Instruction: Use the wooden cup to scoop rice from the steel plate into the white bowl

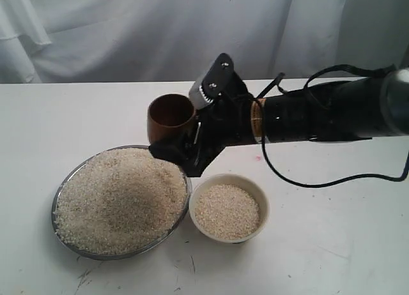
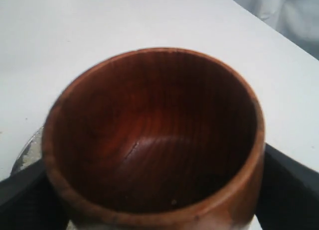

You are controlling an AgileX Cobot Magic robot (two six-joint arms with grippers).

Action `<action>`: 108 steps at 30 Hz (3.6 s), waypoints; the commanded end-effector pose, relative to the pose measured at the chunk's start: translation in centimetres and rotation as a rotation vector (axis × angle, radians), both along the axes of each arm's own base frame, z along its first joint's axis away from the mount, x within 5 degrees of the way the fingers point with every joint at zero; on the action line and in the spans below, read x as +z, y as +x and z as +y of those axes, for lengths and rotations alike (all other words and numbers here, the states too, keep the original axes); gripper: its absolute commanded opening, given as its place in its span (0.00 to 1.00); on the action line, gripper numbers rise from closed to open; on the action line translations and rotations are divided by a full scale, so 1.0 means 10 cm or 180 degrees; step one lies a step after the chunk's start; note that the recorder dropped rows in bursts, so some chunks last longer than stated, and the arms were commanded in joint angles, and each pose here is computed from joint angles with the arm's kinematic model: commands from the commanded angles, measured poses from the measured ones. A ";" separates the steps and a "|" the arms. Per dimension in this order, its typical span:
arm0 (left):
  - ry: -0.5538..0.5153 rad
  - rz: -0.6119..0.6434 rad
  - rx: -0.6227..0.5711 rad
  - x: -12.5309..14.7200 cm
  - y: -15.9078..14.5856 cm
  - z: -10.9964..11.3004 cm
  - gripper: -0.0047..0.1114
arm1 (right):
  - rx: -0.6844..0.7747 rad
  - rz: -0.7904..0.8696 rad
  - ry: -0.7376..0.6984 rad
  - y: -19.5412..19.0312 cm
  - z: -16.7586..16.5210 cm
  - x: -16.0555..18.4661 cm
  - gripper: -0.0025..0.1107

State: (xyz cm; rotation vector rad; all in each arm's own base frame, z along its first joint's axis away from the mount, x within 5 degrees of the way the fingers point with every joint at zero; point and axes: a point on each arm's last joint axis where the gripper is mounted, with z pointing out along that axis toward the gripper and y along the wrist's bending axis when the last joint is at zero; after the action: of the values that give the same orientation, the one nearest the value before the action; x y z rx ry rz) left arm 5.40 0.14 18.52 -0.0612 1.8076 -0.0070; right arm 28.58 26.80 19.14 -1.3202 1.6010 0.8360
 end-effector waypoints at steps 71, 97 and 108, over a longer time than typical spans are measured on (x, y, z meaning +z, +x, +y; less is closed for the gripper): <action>-0.0005 -0.0020 0.0006 -0.01 0.00 0.00 0.04 | 0.0067 0.0277 -0.0171 -0.06 0.91 -0.61 0.59; -0.0005 -0.0020 0.0006 -0.01 0.00 0.00 0.04 | 0.0021 0.0011 -0.0756 -0.10 0.81 -0.35 0.59; -0.0005 -0.0020 0.0006 -0.01 0.00 0.00 0.04 | -0.0150 0.0397 -0.0644 -0.07 0.88 -0.21 0.58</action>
State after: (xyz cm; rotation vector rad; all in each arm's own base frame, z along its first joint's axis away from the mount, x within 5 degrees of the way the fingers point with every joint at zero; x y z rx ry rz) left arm 5.40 0.14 18.52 -0.0612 1.8076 -0.0070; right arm 27.82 35.28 15.68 -1.4153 1.8624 0.7219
